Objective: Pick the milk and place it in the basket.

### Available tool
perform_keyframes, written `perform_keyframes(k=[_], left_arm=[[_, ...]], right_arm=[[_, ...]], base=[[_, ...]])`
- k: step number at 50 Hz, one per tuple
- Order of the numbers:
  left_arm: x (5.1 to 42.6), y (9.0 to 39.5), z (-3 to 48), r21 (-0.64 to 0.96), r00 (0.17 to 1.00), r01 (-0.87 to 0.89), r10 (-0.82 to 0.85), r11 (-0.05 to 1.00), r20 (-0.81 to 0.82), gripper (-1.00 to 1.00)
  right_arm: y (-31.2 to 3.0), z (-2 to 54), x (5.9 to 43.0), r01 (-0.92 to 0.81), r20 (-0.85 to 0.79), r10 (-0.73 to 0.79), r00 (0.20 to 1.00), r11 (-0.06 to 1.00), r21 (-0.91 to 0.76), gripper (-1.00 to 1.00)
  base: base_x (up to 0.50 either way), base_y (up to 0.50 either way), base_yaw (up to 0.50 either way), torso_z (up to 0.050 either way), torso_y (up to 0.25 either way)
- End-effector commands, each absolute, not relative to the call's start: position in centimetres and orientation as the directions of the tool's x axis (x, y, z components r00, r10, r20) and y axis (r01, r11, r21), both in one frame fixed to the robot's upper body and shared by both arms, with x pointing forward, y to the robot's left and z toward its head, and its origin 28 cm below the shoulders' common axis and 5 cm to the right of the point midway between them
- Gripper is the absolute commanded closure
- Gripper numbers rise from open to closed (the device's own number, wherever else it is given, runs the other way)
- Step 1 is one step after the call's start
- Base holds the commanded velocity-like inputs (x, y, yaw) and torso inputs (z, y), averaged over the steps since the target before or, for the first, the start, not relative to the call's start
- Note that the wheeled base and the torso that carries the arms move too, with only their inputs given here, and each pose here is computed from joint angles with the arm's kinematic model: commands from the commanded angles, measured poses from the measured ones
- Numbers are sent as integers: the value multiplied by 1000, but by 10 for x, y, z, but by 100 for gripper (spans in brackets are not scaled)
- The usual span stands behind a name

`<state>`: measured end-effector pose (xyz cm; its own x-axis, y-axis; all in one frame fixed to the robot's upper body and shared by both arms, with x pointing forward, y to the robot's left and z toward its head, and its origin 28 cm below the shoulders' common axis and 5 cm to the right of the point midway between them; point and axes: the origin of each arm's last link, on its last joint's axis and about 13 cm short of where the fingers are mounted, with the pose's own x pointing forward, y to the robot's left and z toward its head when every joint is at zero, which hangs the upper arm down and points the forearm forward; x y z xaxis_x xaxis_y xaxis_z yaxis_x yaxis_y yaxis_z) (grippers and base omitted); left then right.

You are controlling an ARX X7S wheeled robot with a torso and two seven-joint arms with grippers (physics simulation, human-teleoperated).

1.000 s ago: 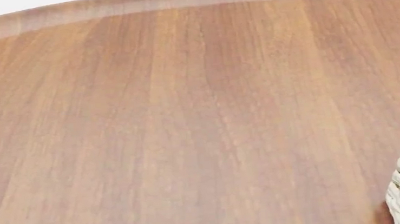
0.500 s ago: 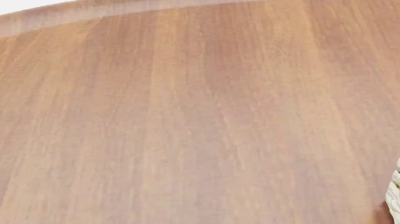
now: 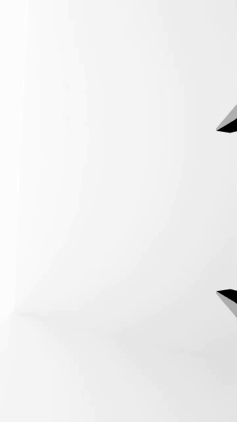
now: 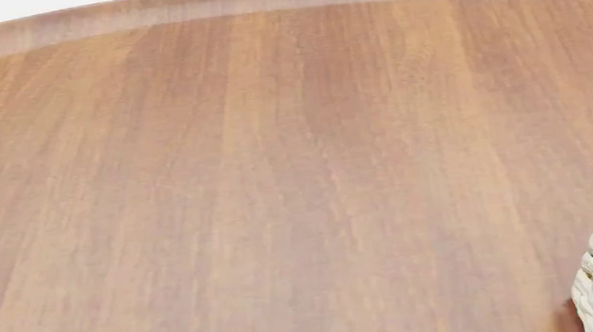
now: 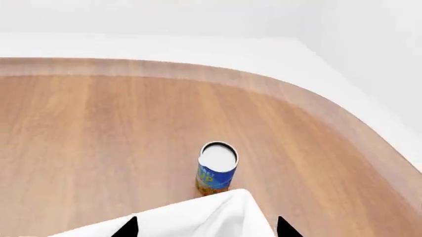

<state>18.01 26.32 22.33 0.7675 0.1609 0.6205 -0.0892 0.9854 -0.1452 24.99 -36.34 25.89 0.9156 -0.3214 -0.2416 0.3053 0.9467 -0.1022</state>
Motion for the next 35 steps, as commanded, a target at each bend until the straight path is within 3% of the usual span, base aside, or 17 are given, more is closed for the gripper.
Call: perform_keyframes(k=[1, 16, 35], left_arm=[[180, 263, 223, -145, 768, -89, 160, 985, 620, -100], [180, 263, 222, -146, 767, -89, 161, 985, 620, -100], [181, 264, 223, -150, 768, -90, 164, 985, 619, -100]], right_arm=[[-356, 295, 262, 330, -82, -338, 938, 939, -95, -100], [-326, 349, 268, 286, 166, -261, 951, 947, -145, -100], [-279, 373, 259, 169, 372, -86, 924, 965, -199, -100]], base=[[0, 0, 0, 0, 0], [0, 0, 0, 0, 0], [0, 0, 0, 0, 0]])
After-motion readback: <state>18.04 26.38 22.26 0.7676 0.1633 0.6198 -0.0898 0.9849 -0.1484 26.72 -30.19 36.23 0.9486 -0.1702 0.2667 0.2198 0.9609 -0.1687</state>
